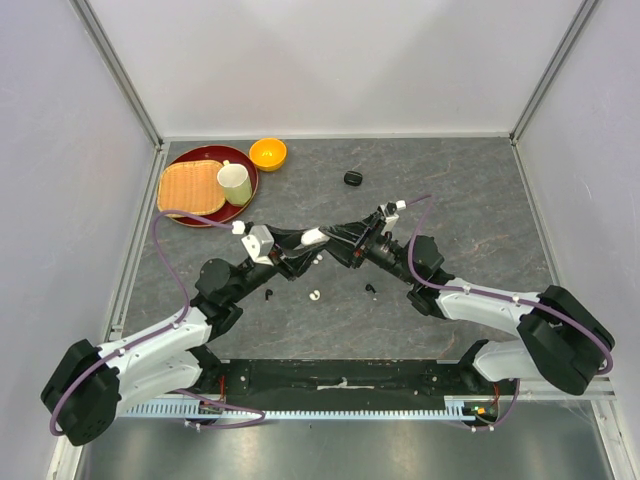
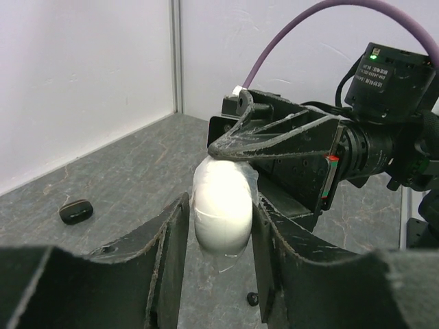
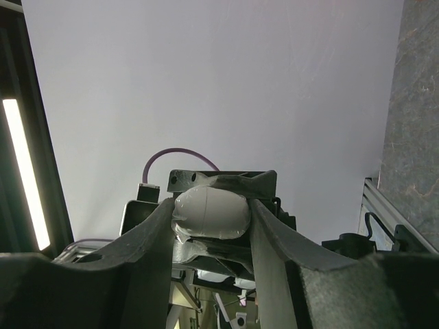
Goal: Insert the wireless bluetooth earbuds into the charging case
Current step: Open the charging case, then pick up the earbud from the center of the board.
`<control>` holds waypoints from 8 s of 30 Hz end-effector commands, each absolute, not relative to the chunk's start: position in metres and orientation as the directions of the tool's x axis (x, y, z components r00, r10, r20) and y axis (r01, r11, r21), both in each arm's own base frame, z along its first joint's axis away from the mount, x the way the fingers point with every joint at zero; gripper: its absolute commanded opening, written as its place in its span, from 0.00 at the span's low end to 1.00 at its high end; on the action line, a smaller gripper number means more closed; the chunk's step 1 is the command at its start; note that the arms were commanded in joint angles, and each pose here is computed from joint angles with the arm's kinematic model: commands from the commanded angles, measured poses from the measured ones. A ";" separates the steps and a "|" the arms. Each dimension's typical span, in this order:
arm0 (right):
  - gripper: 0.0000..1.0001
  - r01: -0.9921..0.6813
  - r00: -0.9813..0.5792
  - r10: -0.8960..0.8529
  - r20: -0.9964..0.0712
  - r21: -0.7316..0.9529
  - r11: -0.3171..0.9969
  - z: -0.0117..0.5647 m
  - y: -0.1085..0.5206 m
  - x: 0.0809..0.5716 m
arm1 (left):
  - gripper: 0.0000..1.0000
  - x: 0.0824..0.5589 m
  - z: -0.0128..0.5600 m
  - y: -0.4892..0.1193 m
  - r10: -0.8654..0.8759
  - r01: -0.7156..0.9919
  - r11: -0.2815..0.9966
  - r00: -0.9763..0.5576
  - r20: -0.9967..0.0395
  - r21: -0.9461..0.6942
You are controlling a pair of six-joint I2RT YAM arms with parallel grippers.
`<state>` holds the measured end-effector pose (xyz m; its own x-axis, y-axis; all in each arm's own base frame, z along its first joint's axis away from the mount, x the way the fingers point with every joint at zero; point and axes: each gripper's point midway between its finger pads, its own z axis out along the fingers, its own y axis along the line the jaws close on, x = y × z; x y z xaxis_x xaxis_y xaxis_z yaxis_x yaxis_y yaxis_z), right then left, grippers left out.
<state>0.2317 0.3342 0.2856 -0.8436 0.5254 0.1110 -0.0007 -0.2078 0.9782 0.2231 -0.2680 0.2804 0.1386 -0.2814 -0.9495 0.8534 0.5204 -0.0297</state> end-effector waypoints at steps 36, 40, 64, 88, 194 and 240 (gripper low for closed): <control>0.00 -0.031 -0.852 0.508 0.129 0.955 -0.295 0.310 0.343 0.224 | 0.42 0.224 0.302 -0.270 -0.343 0.856 0.515 0.161 -0.925 -0.041; 0.00 -0.027 -0.856 0.498 0.136 0.952 -0.306 0.309 0.344 0.224 | 0.34 0.224 0.303 -0.269 -0.346 0.855 0.517 0.167 -0.923 -0.039; 0.98 -0.426 -0.552 0.570 -0.609 0.793 0.435 0.295 0.293 0.259 | 0.02 0.200 0.309 -0.252 -0.398 0.865 0.502 0.251 -0.882 0.019; 0.95 -0.788 -0.441 0.045 -0.897 0.410 0.460 0.284 0.286 0.194 | 0.02 0.148 0.323 -0.249 -0.579 0.940 0.322 0.291 -0.762 0.115; 0.84 -0.395 -0.514 0.089 -0.853 0.327 0.859 0.234 0.203 0.264 | 0.02 0.125 0.318 -0.219 -0.521 0.885 0.411 0.426 -0.740 0.220; 0.43 0.019 -0.881 0.374 -0.290 0.768 0.640 0.055 0.349 0.226 | 0.02 0.128 0.318 -0.194 -0.486 0.819 0.534 0.502 -0.716 0.212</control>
<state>0.2134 0.3485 0.0378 -0.9266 0.2433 -0.2868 -0.0426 0.6898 0.7227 0.1222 -0.1966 0.3314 0.4739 -0.5177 -0.7123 0.8451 0.4945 0.2029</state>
